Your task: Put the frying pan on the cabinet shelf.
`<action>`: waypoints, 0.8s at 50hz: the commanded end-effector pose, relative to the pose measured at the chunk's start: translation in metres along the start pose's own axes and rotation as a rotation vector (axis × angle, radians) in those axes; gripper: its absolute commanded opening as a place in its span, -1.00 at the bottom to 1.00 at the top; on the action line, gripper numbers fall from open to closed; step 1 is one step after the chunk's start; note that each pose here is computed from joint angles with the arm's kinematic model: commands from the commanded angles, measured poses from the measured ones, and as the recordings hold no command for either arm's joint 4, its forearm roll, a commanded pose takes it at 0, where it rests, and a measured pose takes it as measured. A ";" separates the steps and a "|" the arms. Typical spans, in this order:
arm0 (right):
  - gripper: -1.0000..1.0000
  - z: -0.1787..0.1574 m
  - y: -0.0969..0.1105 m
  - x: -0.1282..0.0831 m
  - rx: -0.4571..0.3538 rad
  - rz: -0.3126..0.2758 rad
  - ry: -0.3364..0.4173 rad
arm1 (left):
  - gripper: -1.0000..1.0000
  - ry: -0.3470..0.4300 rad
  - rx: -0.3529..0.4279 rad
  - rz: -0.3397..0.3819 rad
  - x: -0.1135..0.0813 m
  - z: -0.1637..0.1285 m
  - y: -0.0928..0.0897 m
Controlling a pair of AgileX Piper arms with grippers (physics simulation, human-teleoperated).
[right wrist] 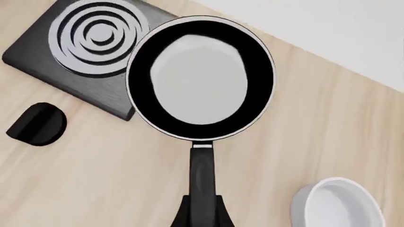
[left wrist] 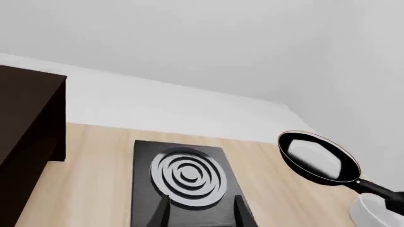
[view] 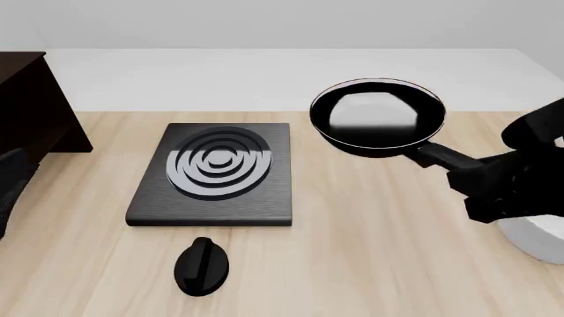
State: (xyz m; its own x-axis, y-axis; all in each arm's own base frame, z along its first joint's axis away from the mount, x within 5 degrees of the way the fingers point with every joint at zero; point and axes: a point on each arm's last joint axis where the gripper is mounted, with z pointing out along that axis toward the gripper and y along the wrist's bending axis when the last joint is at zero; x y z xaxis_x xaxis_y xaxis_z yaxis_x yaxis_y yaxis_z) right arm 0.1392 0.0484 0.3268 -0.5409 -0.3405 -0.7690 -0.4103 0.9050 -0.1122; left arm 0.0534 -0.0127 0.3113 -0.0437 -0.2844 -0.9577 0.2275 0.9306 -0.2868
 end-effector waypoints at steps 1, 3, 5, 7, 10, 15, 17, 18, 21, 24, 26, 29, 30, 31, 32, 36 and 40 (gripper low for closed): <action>-1.00 -0.004 0.003 -0.049 -0.032 -0.035 -0.116 | 1.00 0.018 0.051 -0.108 -0.018 0.021 -0.010; -1.00 -0.003 0.006 -0.056 -0.044 -0.040 -0.126 | 1.00 0.028 0.059 -0.129 -0.020 0.026 -0.011; -1.00 -0.001 0.009 -0.062 -0.058 -0.049 -0.138 | 1.00 0.075 0.030 -0.193 -0.012 0.039 -0.009; -1.00 -0.001 0.010 -0.067 -0.063 -0.065 -0.150 | 1.00 0.072 0.064 -0.203 -0.016 0.040 -0.013; -1.00 0.000 0.014 -0.074 -0.081 -0.078 -0.170 | 1.00 0.105 0.057 -0.315 -0.009 0.049 -0.013; -1.00 0.004 0.021 -0.082 -0.106 -0.109 -0.196 | 1.00 0.123 0.090 -0.327 -0.010 0.053 -0.018; -1.00 0.006 0.023 -0.086 -0.113 -0.105 -0.206 | 1.00 0.126 0.111 -0.350 -0.010 0.054 -0.021; -1.00 0.007 0.025 -0.088 -0.119 -0.106 -0.212 | 1.00 0.126 0.114 -0.369 -0.009 0.055 -0.021; -1.00 0.010 0.028 -0.093 -0.130 -0.111 -0.229 | 1.00 0.147 0.127 -0.428 -0.003 0.057 -0.022; -1.00 0.016 0.034 -0.098 -0.151 -0.116 -0.242 | 1.00 0.163 0.141 -0.464 -0.002 0.062 -0.025; -1.00 0.022 0.043 -0.100 -0.172 -0.169 -0.245 | 1.00 0.161 0.137 -0.485 -0.003 0.064 -0.026; -1.00 0.022 0.048 -0.107 -0.191 -0.164 -0.262 | 1.00 0.152 0.135 -0.462 -0.007 0.066 -0.027; -1.00 0.020 0.050 -0.111 -0.198 -0.182 -0.284 | 1.00 0.149 0.135 -0.469 -0.007 0.067 -0.026; -1.00 0.021 0.051 -0.113 -0.201 -0.179 -0.287 | 1.00 0.155 0.134 -0.489 -0.004 0.068 -0.026; -1.00 0.021 0.053 -0.115 -0.205 -0.175 -0.292 | 1.00 0.159 0.139 -0.496 -0.004 0.068 -0.027; -1.00 0.023 0.063 -0.123 -0.237 -0.175 -0.312 | 1.00 0.156 0.190 -0.666 0.004 0.060 -0.028; -1.00 0.025 0.069 -0.129 -0.255 -0.184 -0.321 | 1.00 0.128 0.139 -0.655 0.001 0.062 -0.022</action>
State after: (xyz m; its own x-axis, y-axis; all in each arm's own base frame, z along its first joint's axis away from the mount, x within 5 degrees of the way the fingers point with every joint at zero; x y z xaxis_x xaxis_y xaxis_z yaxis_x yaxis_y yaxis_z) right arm 0.1960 0.1381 0.3842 -0.2717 -0.3986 -0.8759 -0.6302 0.7616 -0.1511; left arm 0.1069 -0.0487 0.3223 -0.3160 -0.6632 -0.6785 0.2690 0.6232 -0.7344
